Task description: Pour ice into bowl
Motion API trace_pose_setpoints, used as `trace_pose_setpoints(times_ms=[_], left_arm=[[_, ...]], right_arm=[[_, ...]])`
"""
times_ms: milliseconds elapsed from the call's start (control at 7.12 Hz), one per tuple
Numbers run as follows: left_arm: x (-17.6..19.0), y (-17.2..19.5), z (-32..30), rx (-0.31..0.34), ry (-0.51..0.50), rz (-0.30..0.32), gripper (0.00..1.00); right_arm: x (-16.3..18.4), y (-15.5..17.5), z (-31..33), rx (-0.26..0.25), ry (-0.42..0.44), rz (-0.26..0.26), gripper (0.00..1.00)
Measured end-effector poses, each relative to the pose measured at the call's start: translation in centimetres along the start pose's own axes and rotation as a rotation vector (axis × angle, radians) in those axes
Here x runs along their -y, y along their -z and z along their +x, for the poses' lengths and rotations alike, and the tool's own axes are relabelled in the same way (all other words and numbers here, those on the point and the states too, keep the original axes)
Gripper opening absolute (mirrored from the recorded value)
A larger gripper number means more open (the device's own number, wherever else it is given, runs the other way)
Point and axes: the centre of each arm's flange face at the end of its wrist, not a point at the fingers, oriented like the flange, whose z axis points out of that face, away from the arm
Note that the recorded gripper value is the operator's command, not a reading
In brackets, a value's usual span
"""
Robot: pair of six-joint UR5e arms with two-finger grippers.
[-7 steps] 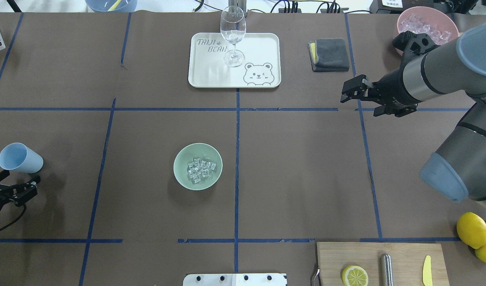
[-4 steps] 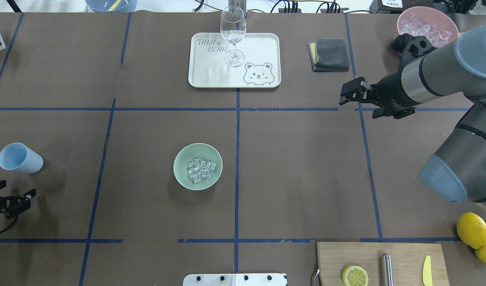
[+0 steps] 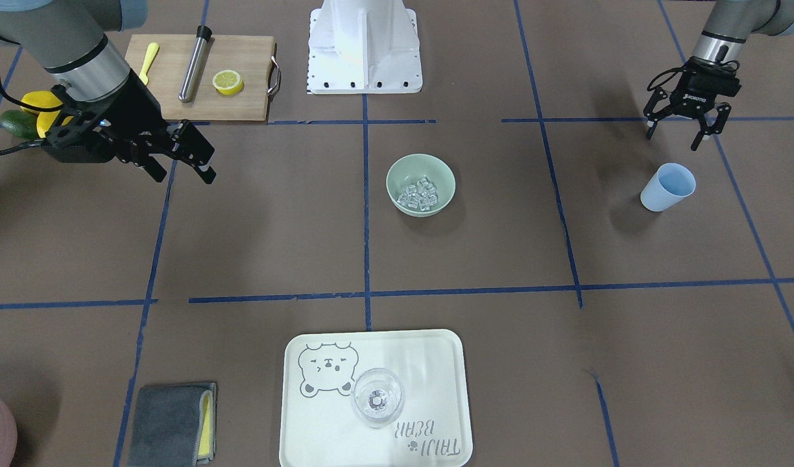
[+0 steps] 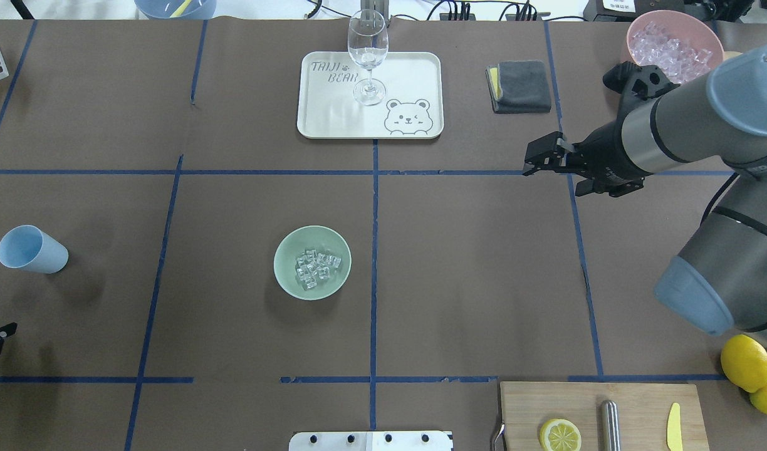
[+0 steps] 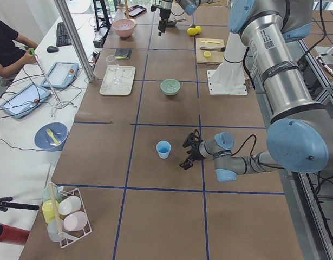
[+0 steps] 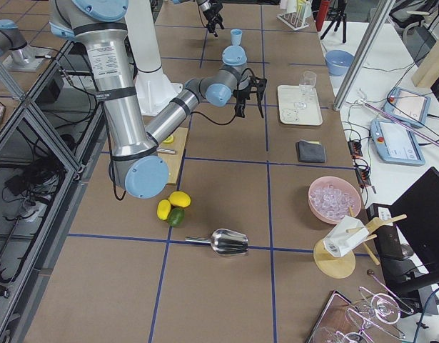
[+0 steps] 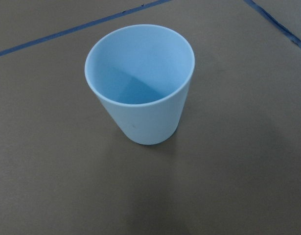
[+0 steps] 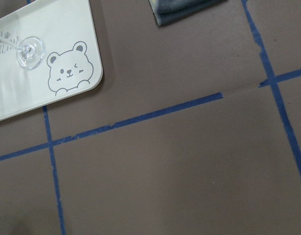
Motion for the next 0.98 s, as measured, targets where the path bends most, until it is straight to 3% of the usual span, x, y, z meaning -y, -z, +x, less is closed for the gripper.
trace_pose_setpoints(times_ms=[421, 702, 982], left_arm=[[3.3, 2.1, -6.8, 0.019, -0.107, -0.009, 1.00], [8.0, 1.1, -10.6, 0.019, -0.062, -0.046, 1.00], [13.9, -0.5, -13.3, 0.022, 0.007, -0.120, 1.00]], right_arm=[[-4.6, -1.8, -5.5, 0.022, 0.028, -0.041, 1.00], [-8.5, -3.7, -9.8, -0.004, 0.025, -0.023, 1.00], [-13.1, -6.8, -13.8, -0.014, 0.008, -0.004, 1.00]])
